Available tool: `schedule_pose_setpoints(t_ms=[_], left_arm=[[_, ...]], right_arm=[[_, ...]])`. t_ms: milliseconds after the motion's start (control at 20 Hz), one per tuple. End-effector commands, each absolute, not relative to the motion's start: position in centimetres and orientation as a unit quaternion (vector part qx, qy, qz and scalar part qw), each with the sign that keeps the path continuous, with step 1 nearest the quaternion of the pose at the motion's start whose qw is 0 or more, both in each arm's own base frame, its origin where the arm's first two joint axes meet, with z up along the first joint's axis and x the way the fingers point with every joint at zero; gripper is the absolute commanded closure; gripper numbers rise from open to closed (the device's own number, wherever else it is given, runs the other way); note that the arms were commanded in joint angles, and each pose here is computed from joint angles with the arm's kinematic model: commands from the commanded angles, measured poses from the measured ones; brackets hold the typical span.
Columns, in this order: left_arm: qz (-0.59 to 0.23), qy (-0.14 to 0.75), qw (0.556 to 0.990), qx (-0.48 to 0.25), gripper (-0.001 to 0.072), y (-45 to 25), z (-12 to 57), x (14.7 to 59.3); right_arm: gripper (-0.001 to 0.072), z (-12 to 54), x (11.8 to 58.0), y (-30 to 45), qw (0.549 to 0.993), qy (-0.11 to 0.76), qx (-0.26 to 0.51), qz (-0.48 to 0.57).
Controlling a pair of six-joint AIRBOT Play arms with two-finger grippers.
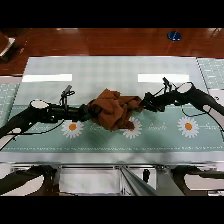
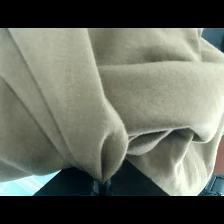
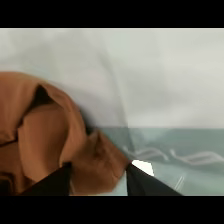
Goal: Fold the shirts.
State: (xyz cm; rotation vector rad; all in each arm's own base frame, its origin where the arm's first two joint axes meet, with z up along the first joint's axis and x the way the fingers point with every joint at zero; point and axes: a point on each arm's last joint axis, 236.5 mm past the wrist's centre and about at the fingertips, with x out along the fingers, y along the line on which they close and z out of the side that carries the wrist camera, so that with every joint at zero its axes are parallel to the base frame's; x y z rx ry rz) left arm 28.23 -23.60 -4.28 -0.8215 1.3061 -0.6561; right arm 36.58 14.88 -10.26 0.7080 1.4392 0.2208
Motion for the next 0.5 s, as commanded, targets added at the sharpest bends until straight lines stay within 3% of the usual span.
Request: schedule_pose_setpoints(t_ms=[0, 450], left_arm=[[-0.293, 0.58, 0.667, -0.364, 0.0683, -23.7, -4.2, 28.2], [-0.293, 0.58, 0.667, -0.364, 0.0683, -23.7, -4.2, 28.2]], right_arm=[[0.0301, -10.6, 37.3, 16.2, 0.682, 0.655, 0.301, 0.124], [0.0302, -10.5, 35.7, 19.8, 0.67, 0.672, 0.271, 0.164]])
